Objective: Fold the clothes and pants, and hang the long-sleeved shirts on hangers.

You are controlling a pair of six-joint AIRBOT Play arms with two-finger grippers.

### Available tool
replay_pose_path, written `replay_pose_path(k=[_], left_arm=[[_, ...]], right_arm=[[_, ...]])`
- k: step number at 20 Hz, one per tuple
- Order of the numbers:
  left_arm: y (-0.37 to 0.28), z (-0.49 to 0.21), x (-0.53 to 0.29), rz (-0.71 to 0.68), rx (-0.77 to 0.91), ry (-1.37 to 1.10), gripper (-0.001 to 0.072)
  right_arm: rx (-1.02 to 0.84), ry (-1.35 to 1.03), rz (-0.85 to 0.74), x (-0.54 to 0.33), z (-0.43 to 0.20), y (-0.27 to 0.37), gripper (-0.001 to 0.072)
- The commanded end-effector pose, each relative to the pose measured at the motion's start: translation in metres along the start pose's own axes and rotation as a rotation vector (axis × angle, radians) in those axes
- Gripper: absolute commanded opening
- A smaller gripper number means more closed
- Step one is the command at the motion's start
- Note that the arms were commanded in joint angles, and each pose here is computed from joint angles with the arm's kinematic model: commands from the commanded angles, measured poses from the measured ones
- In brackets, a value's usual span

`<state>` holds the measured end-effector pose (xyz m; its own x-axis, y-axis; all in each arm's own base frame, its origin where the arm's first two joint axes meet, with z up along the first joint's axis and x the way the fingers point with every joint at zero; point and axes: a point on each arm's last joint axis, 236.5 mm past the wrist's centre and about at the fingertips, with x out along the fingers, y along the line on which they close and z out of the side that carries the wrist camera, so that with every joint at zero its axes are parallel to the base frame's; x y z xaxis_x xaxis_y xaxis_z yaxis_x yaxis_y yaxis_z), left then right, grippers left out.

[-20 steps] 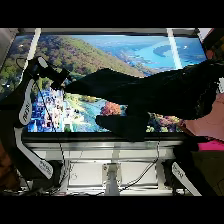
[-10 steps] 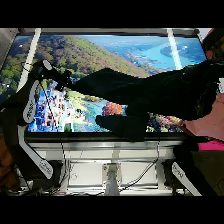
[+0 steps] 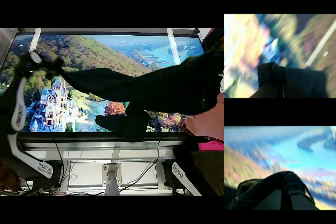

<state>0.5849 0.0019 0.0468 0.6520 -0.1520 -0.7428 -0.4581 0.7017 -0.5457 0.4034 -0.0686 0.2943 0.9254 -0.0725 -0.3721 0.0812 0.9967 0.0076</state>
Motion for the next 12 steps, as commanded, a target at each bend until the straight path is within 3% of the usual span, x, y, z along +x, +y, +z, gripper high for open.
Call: replay_pose_path(k=[1, 4, 6, 9, 12], left_arm=[[-0.065, 0.110, -0.130, -0.215, 0.175, -0.465, 0.0020], [-0.105, 0.153, -0.261, -0.272, 0.389, -0.821, 0.0020], [-0.114, 0.158, -0.321, -0.197, 0.562, -0.976, 0.0019], [-0.104, 0.156, -0.347, -0.111, 0.629, -1.001, 0.0019], [-0.073, 0.149, -0.313, 0.014, 0.647, -0.858, 0.0020]], right_arm=[[0.170, -0.333, 0.033, -0.015, 0.087, 0.001, 0.0021], [0.237, -0.470, 0.069, -0.019, 0.137, 0.000, 0.0021], [0.295, -0.527, 0.119, -0.007, 0.164, 0.003, 0.0020], [0.339, -0.504, 0.198, 0.037, 0.181, 0.017, 0.0021], [0.261, -0.275, 0.216, 0.101, 0.126, 0.026, 0.0021]])
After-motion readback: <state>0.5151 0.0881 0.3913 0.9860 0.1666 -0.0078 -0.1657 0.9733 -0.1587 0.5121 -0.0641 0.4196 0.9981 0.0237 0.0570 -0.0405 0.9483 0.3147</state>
